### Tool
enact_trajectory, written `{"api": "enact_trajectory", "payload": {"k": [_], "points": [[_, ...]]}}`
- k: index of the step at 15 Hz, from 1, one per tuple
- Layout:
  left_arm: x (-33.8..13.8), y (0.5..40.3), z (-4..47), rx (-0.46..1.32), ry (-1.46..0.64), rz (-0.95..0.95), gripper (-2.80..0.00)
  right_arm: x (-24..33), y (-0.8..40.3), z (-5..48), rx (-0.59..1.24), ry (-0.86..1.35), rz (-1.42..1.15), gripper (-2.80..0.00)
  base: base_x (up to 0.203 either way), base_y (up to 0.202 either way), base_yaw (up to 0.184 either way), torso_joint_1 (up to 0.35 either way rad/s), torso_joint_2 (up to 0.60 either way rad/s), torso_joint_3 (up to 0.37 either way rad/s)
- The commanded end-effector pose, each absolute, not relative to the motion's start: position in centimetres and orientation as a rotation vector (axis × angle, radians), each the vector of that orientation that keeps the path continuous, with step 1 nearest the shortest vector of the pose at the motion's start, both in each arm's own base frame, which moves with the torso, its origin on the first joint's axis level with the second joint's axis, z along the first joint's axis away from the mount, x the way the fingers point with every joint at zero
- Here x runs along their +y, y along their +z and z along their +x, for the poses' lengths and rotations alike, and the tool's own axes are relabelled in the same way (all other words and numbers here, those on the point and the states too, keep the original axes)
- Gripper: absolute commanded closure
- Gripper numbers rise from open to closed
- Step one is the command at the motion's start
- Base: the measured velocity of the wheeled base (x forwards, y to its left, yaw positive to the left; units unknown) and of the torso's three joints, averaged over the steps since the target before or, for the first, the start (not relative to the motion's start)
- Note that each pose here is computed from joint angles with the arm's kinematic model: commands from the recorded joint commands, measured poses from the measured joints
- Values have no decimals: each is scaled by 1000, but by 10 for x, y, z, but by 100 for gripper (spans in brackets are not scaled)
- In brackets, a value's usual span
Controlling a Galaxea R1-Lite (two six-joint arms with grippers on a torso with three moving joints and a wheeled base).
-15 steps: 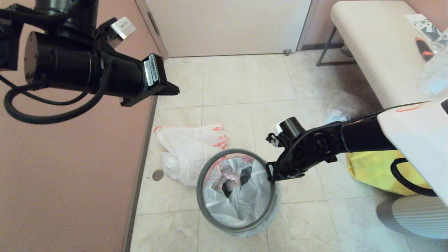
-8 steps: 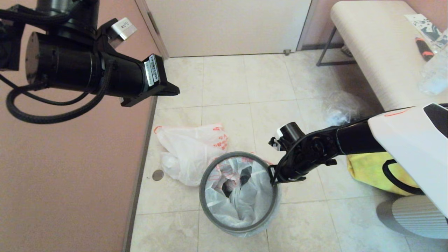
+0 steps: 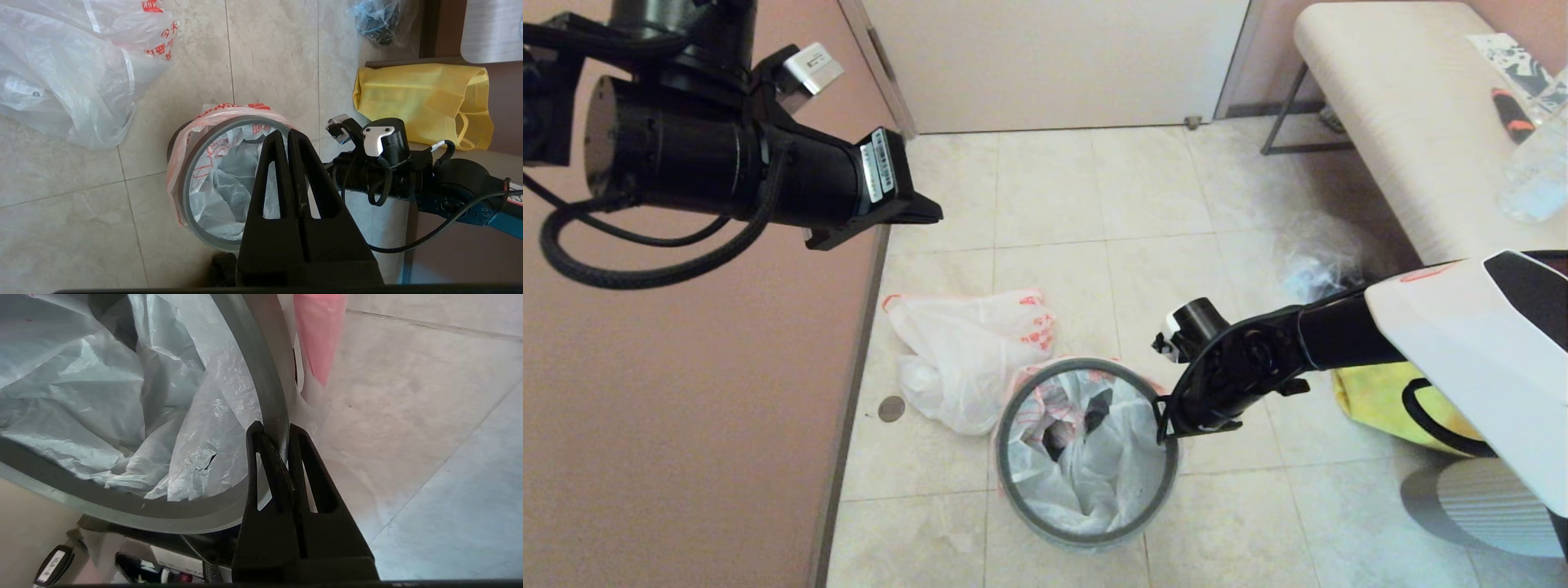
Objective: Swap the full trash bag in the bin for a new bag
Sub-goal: Place the trash can ring on the trash can
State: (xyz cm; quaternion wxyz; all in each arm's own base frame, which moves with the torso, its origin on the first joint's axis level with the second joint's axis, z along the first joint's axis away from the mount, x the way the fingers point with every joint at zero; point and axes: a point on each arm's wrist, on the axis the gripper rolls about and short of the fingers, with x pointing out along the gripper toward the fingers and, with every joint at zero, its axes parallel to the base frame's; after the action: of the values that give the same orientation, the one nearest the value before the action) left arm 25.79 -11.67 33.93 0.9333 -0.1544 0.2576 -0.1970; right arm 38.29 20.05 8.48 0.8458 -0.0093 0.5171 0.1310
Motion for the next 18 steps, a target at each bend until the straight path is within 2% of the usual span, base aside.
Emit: {"api": "enact_trajectory", "payload": {"k": [1, 6, 12, 18], "points": [[-120, 335, 261, 544, -403, -314, 0, 201, 77, 384, 1094, 234, -47, 0, 0, 0, 0, 0, 0, 0], [-122, 329, 268, 563, -391, -303, 0, 207, 78, 387, 1049, 174, -91, 0, 0, 0, 0, 0, 0, 0], [-123, 327, 269, 567, -391, -300, 0, 224, 115, 365, 943, 149, -136, 0, 0, 0, 0, 0, 0, 0], [-119, 333, 265, 547, -386, -305, 0, 232, 84, 371, 981, 108, -188, 0, 0, 0, 0, 0, 0, 0]]}}
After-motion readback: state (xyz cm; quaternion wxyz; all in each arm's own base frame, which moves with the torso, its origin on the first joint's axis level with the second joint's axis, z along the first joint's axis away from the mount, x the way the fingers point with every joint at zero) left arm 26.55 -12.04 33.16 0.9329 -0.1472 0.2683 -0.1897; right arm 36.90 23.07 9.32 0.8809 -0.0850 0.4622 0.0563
